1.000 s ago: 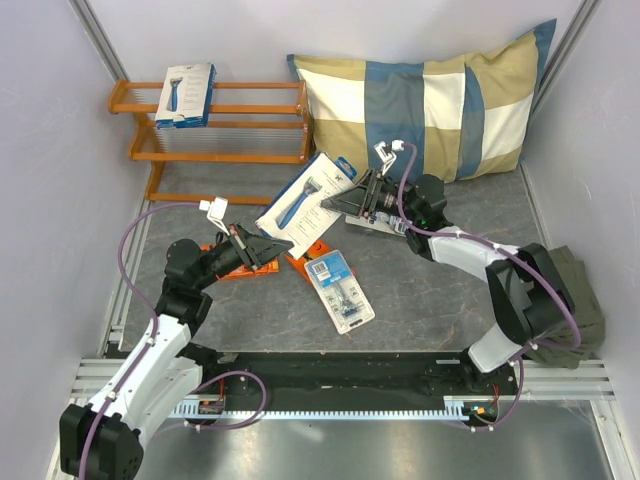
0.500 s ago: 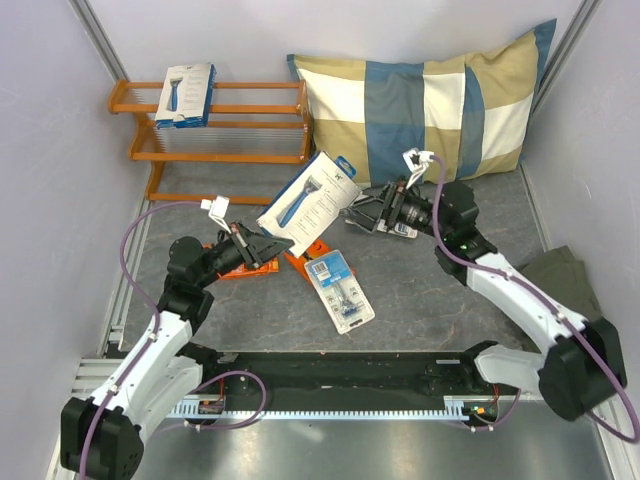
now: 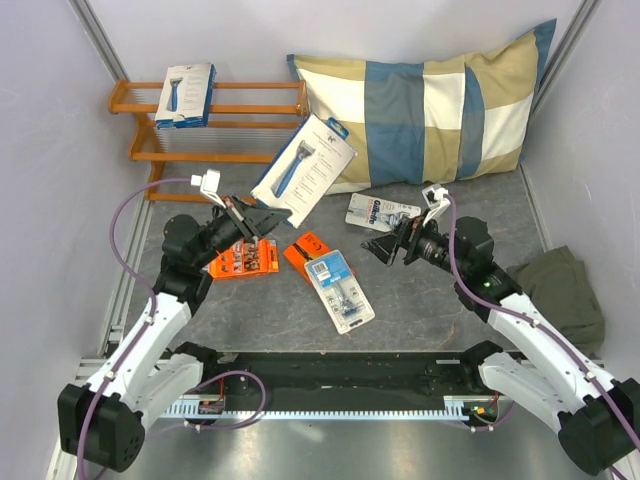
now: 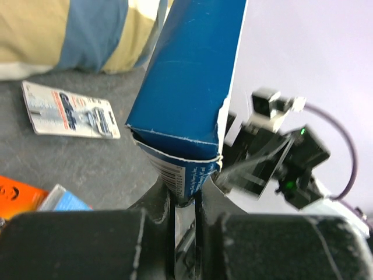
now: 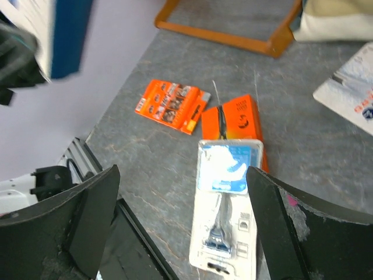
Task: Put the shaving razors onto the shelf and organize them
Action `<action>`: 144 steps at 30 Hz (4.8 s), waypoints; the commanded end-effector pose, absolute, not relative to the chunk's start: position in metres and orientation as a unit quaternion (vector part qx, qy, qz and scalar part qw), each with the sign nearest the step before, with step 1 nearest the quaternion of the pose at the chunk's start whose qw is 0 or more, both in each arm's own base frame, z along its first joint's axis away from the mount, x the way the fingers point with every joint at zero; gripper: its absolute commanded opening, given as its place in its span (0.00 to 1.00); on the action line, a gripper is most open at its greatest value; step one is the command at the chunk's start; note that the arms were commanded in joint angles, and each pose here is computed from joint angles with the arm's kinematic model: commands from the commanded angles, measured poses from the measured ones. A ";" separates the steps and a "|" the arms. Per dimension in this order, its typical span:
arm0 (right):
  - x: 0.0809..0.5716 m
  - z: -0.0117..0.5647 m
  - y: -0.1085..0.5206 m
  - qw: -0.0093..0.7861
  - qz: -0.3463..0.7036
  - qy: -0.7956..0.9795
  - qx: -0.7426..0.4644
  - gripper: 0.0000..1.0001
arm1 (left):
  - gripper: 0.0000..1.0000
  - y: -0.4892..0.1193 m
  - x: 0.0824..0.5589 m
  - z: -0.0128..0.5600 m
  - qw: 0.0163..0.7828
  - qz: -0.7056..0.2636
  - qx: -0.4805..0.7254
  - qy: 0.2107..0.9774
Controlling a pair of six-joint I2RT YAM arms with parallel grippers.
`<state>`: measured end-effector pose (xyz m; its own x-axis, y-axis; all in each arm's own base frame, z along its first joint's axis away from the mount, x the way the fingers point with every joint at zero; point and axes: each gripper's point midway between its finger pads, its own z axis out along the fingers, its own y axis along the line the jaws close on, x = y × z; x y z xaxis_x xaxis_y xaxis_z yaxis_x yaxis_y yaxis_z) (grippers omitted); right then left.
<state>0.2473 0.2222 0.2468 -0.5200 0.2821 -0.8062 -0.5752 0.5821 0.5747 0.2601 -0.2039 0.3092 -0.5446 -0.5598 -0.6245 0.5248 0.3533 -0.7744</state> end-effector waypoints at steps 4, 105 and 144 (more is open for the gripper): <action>0.241 0.217 0.215 0.464 0.431 0.768 -0.089 0.98 | 0.02 -0.196 0.297 0.364 0.524 -0.561 -0.062 0.637; 0.218 0.155 0.211 0.416 0.433 0.795 -0.082 0.98 | 0.38 -0.096 0.512 0.362 0.435 -0.565 -0.391 0.582; 0.216 0.154 0.215 0.413 0.447 0.789 -0.084 0.98 | 0.95 -0.120 0.420 0.342 0.427 -0.570 -0.298 0.636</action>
